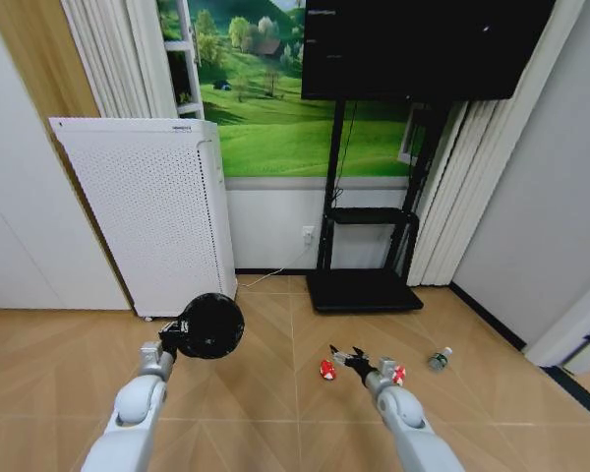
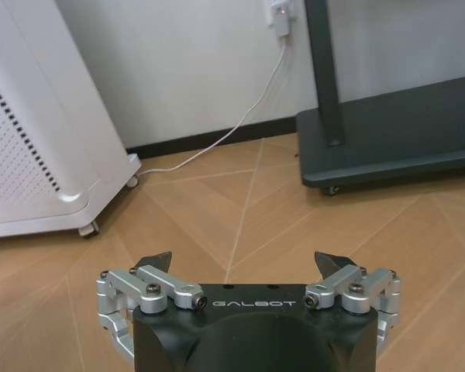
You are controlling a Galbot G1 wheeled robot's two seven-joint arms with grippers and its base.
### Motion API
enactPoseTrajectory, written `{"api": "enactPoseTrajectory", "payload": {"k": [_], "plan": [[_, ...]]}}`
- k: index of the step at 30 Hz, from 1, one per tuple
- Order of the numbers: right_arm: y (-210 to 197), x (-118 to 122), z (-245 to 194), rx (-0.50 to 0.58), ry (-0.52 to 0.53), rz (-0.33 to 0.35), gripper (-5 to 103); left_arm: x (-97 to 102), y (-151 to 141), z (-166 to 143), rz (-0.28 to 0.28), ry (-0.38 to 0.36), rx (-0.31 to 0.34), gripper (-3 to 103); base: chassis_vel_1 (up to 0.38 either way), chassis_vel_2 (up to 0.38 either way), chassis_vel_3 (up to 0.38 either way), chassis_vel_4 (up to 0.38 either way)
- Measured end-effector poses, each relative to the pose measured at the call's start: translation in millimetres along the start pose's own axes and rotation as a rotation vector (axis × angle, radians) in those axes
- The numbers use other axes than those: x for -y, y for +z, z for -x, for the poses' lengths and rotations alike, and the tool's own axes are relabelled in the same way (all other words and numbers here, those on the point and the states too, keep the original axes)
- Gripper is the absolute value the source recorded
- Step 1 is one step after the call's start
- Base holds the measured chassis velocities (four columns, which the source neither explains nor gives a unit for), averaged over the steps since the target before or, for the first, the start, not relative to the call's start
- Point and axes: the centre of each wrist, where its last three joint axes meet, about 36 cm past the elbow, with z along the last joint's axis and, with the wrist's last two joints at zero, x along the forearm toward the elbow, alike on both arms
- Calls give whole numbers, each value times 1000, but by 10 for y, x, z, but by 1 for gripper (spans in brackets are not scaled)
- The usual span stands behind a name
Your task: Pick up the trash bin and place the garbage on the floor into it.
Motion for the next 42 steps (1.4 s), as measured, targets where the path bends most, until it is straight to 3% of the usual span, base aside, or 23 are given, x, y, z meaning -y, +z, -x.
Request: {"api": "enactPoseTrajectory", "payload": {"k": [6, 13, 26, 42], "plan": [[209, -27, 410, -94, -6, -18, 100, -4, -80, -26, 1, 1, 6, 7, 0, 0, 0, 0], [318, -36, 830, -154, 26, -94, 100, 30, -109, -32, -13, 5, 8, 7, 0, 0, 0, 0], [470, 169, 606, -149, 40, -86, 100, 51, -104, -40, -13, 14, 7, 7, 0, 0, 0, 0], [559, 199, 461, -147, 42, -103, 100, 30, -105, -55, -10, 14, 7, 7, -115, 110, 122, -115]]}}
